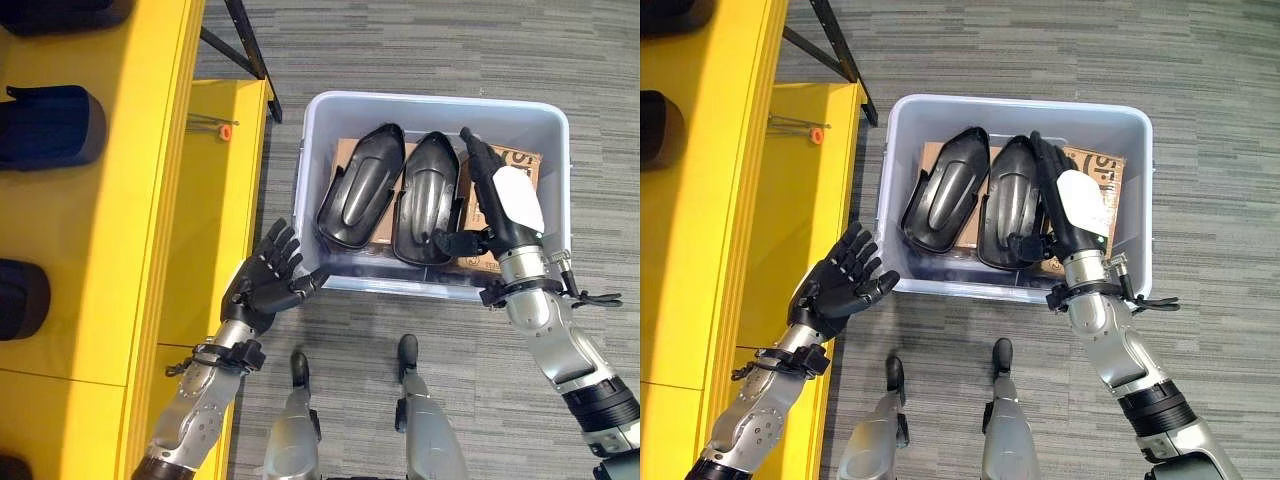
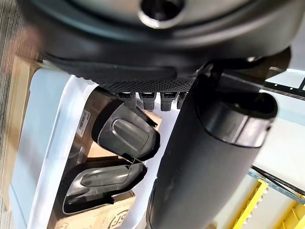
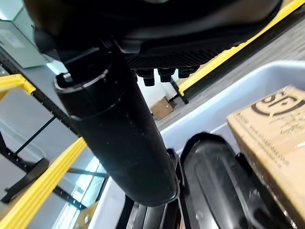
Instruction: Move parts from the plastic box to the shelf.
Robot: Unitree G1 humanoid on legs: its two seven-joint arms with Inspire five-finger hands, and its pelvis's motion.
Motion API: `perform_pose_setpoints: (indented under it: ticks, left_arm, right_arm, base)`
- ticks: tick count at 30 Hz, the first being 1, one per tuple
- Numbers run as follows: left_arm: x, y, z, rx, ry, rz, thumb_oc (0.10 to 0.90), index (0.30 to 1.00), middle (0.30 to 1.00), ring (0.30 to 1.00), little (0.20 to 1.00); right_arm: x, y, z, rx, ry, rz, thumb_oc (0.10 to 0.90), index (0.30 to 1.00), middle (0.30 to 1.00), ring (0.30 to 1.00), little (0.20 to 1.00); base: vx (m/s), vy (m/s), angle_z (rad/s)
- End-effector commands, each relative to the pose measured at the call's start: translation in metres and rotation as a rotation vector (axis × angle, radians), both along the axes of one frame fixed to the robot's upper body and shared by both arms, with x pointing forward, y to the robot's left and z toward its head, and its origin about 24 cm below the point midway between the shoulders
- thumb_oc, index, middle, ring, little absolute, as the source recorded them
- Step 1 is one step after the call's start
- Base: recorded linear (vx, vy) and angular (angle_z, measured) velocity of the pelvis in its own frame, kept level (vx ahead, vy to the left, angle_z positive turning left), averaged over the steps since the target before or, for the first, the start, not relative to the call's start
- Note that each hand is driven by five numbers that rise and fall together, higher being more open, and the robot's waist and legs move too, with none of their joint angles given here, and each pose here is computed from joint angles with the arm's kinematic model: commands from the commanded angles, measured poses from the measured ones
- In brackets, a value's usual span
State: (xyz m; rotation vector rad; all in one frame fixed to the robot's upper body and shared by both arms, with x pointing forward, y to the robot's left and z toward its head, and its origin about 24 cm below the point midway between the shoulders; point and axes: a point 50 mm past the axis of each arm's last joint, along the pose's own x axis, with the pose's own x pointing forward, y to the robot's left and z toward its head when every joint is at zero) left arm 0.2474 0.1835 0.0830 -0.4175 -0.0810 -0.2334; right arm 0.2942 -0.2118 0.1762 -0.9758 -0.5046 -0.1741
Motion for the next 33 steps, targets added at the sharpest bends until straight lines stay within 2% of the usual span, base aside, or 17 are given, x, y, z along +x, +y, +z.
perform_pose_setpoints:
  ticks: [1, 6, 11, 12, 15, 22, 33]
  left_arm:
    - [-0.009, 0.001, 0.041, -0.034, -0.233, -0.013, 0.9, 1.0, 1.0, 1.0, 1.0]
    - [-0.013, 0.002, 0.042, -0.045, -0.243, -0.003, 0.9, 1.0, 1.0, 1.0, 1.0]
    - [-0.016, 0.0, 0.041, -0.072, -0.251, 0.016, 0.9, 1.0, 1.0, 1.0, 1.0]
    - [-0.017, -0.001, 0.04, -0.085, -0.253, 0.026, 0.9, 1.0, 1.0, 1.0, 1.0]
    - [-0.018, -0.001, 0.04, -0.094, -0.255, 0.028, 0.9, 1.0, 1.0, 1.0, 1.0]
    - [-0.02, 0.005, 0.039, -0.087, -0.253, 0.04, 0.9, 1.0, 1.0, 1.0, 1.0]
    - [-0.018, 0.004, 0.044, -0.067, -0.272, 0.028, 0.9, 1.0, 1.0, 1.0, 1.0]
  right_arm:
    - [-0.023, 0.018, 0.063, -0.015, -0.347, 0.133, 0.9, 1.0, 1.0, 1.0, 1.0]
    - [-0.036, 0.02, 0.068, 0.072, -0.407, 0.173, 0.9, 1.0, 1.0, 1.0, 1.0]
    - [-0.056, 0.019, 0.077, 0.164, -0.607, 0.16, 0.9, 1.0, 1.0, 1.0, 1.0]
    - [-0.064, 0.023, 0.079, 0.135, -0.656, 0.182, 0.9, 1.0, 1.0, 1.0, 1.0]
    - [-0.065, 0.024, 0.078, 0.08, -0.642, 0.159, 0.9, 1.0, 1.0, 1.0, 1.0]
    - [-0.058, 0.0, 0.067, 0.059, -0.595, 0.005, 0.9, 1.0, 1.0, 1.0, 1.0]
    - [-0.058, -0.007, 0.07, 0.015, -0.602, -0.044, 0.9, 1.0, 1.0, 1.0, 1.0]
  base:
    - [-0.04, 0.018, -0.06]
    - [-0.02, 0.021, -0.06]
    - [0.0, 0.056, -0.08]
    - [0.0, 0.088, -0.12]
    - [0.0, 0.051, -0.1]
    - [0.0, -0.004, 0.0]
    - [-0.04, -0.03, -0.03]
